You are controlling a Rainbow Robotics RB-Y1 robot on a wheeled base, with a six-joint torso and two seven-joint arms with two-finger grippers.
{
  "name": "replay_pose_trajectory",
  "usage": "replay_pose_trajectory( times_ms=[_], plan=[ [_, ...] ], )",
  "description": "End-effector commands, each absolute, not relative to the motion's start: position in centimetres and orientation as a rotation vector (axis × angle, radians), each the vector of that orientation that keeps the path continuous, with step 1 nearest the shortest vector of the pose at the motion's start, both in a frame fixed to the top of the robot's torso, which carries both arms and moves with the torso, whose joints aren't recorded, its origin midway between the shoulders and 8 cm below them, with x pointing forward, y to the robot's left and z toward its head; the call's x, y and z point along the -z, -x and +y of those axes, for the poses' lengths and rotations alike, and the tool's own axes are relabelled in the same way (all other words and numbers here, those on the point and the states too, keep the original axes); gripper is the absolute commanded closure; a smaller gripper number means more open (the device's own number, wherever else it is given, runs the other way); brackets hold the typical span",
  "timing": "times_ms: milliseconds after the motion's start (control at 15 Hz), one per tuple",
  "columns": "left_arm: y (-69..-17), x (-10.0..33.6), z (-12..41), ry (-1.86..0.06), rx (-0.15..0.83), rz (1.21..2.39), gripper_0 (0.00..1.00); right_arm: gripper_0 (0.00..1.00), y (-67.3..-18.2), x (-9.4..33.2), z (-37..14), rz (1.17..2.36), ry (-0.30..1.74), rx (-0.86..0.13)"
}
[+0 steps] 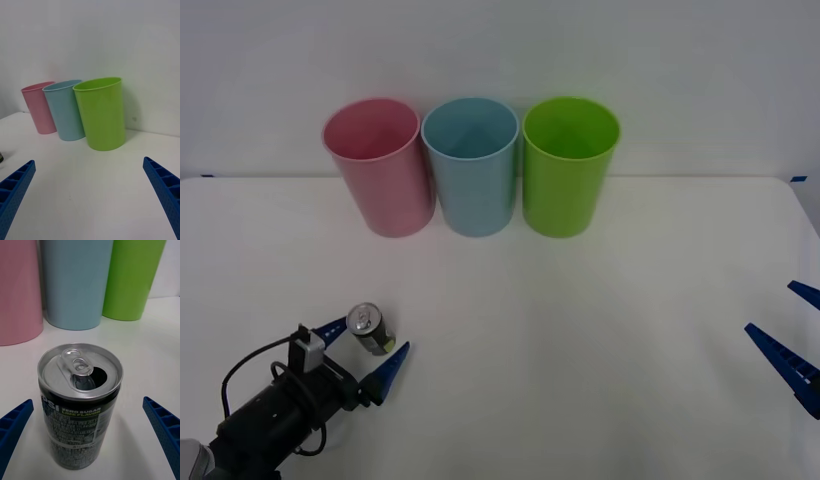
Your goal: Grasp the object on the table and drop it into the matching bin: aluminum can to the light blue bin, PET bottle to the pink bin.
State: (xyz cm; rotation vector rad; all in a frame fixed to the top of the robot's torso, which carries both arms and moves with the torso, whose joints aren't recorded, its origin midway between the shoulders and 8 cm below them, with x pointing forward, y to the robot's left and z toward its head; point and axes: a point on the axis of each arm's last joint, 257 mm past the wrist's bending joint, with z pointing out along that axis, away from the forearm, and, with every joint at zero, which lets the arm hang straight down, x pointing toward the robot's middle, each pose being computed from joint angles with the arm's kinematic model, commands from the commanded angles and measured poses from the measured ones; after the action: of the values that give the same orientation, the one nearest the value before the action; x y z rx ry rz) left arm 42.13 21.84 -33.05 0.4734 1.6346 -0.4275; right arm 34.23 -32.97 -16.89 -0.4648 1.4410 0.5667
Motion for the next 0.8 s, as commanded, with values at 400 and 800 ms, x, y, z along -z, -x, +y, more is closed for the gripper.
replay_pose_trajectory(
  times_ms=[400, 800],
  plan=[
    [-42.7, 33.24, 20.88, -0.462, 0.413, 1.634, 0.0, 0.0, -34.23, 16.89, -32.97, 1.441, 0.465, -0.567],
    [-42.83, 33.18, 21.03, -0.466, 0.401, 1.631, 1.0, 0.0, -34.23, 16.89, -32.97, 1.441, 0.465, -0.567]
  ],
)
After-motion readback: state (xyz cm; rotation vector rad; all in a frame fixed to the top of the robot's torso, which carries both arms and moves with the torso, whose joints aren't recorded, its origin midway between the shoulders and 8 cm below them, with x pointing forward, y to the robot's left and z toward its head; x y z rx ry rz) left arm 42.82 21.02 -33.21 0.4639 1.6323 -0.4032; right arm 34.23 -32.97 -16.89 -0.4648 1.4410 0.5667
